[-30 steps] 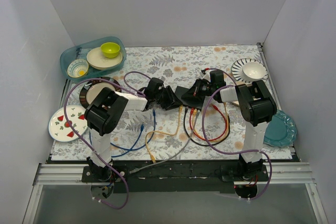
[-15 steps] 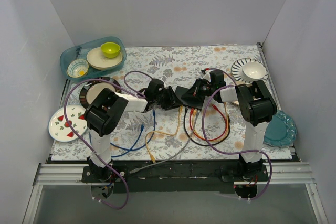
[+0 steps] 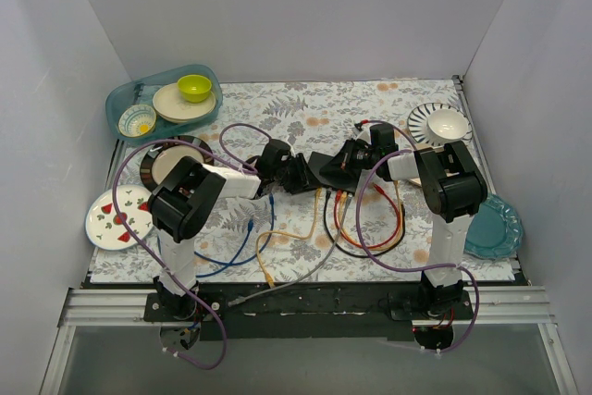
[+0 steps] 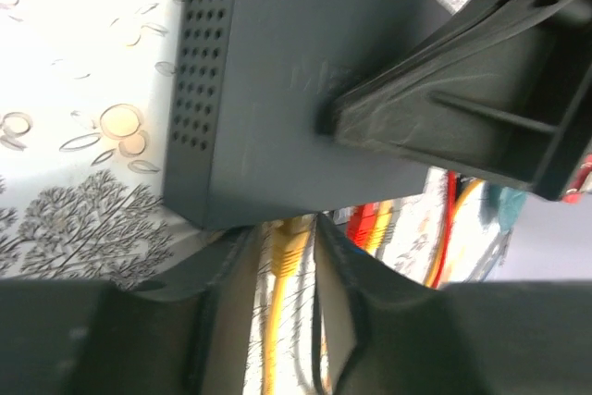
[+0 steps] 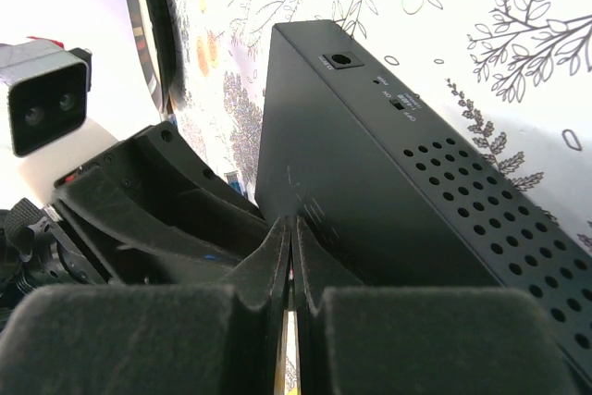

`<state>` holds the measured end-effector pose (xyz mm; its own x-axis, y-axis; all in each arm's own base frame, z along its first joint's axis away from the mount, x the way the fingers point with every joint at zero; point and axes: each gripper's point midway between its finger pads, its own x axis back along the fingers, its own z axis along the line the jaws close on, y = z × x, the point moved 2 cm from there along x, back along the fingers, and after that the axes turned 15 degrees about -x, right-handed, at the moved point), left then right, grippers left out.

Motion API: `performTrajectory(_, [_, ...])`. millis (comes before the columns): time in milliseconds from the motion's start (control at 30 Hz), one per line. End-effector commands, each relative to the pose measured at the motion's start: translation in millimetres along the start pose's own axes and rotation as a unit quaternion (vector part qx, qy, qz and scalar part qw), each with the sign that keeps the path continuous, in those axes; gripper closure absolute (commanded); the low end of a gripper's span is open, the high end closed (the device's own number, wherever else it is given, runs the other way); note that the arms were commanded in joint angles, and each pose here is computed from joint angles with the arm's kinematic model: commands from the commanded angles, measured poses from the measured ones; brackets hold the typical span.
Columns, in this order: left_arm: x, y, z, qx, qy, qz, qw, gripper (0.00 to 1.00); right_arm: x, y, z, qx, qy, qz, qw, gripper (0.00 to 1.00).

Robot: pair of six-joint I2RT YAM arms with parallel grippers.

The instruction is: Pull the plug from the switch port

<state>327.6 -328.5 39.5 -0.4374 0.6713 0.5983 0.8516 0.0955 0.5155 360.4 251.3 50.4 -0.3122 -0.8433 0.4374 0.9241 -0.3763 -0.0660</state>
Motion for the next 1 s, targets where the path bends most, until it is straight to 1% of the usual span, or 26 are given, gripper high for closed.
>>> performTrajectory(0, [12, -75, 80, 0.005, 0.158, 0.117, 0.981, 0.74, -3, -8, -61, -0.047, -0.093, -0.008, 0.995, 0.94])
performTrajectory(133, [8, -75, 81, 0.009, 0.163, 0.12, 0.979, 0.75, -4, -8, -61, -0.047, -0.094, -0.008, 0.994, 0.94])
performTrajectory(300, [1, -73, 81, 0.017, 0.168, 0.128, 0.977, 0.8, -4, -10, -62, -0.047, -0.095, -0.007, 0.994, 0.94])
performTrajectory(433, [-2, -67, 78, 0.017, 0.165, 0.125, 0.978, 0.91, -2, -10, -63, -0.046, -0.095, -0.008, 0.994, 0.94])
performTrajectory(467, [-2, -68, 78, 0.017, 0.165, 0.127, 0.978, 0.96, -2, -10, -62, -0.047, -0.095, -0.008, 0.994, 0.94])
performTrajectory(533, [0, -69, 77, 0.017, 0.162, 0.129, 0.978, 1.0, -2, -11, -62, -0.046, -0.095, -0.008, 0.994, 0.94])
performTrajectory(800, [15, -84, 79, 0.028, 0.161, 0.138, 0.977, 1.0, -1, -11, -62, -0.045, -0.094, -0.008, 0.995, 0.94])
performTrajectory(967, [24, -84, 78, 0.037, 0.167, 0.127, 0.977, 1.0, 0, -12, -63, -0.046, -0.095, -0.009, 0.994, 0.94])
